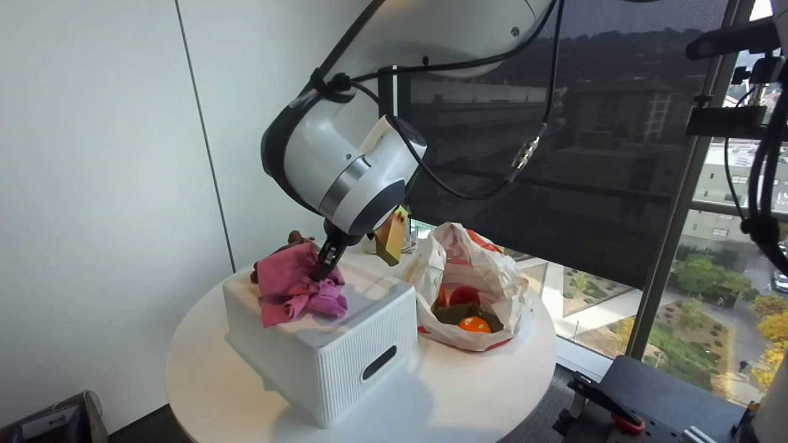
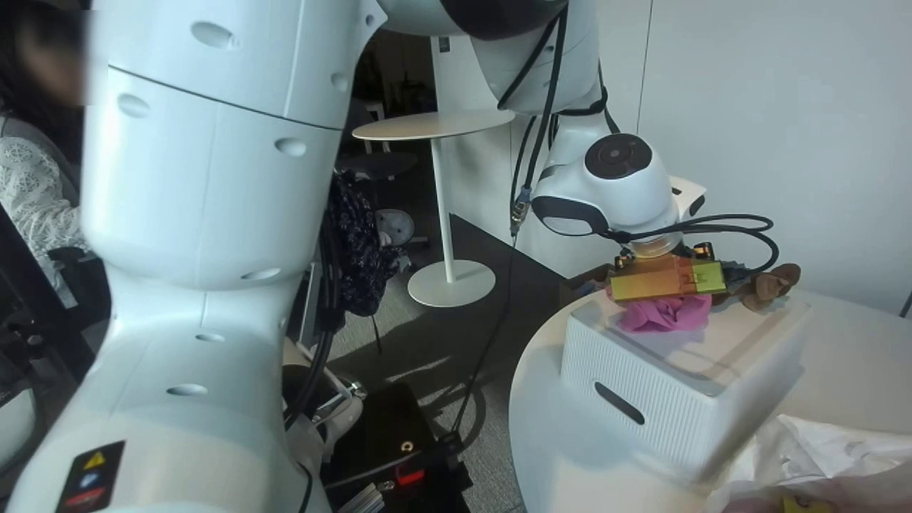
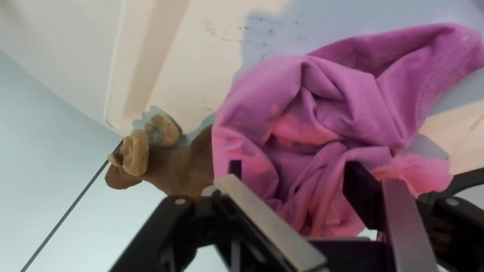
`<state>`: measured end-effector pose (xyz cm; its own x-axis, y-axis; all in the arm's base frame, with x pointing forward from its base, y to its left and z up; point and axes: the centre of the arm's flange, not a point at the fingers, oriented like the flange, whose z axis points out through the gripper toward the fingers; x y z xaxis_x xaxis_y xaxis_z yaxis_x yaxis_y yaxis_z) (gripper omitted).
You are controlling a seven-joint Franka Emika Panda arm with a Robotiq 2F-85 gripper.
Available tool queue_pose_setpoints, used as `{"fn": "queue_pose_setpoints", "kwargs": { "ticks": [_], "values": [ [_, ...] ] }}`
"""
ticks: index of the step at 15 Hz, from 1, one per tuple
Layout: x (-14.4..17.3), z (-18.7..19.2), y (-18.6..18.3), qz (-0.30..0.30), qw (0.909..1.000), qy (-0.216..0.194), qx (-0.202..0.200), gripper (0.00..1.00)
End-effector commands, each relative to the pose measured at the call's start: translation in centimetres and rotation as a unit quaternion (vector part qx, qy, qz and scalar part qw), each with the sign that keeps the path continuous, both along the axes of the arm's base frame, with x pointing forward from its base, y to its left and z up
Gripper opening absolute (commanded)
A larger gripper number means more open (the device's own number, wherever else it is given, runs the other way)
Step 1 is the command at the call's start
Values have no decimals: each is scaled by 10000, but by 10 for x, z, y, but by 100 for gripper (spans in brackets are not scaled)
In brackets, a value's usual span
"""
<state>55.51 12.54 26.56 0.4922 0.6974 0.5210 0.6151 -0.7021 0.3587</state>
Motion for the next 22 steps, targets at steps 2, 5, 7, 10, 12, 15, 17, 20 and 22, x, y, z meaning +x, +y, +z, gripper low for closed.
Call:
{"fn": "queue_pose_setpoints", "kwargs": {
  "ticks": [2,5,7,10,12,15,17,20,22],
  "values": [
    [-28,12,-40,-357,9993,72,-34,100],
    [-28,29,-79,-817,9967,5,-15,100],
    [-30,41,-109,-1235,9923,24,-24,100],
    [-34,36,-165,-2021,9791,162,-173,100],
    [-45,22,-196,-2401,9697,351,-269,100],
    [-70,-7,-226,-2823,9552,823,-326,100],
    [-81,-21,-234,-2973,9483,1071,-304,100],
    [-87,-45,-236,-3128,9372,1523,-246,100],
    [-88,-64,-237,-3165,9335,1671,-237,100]
  ]
}}
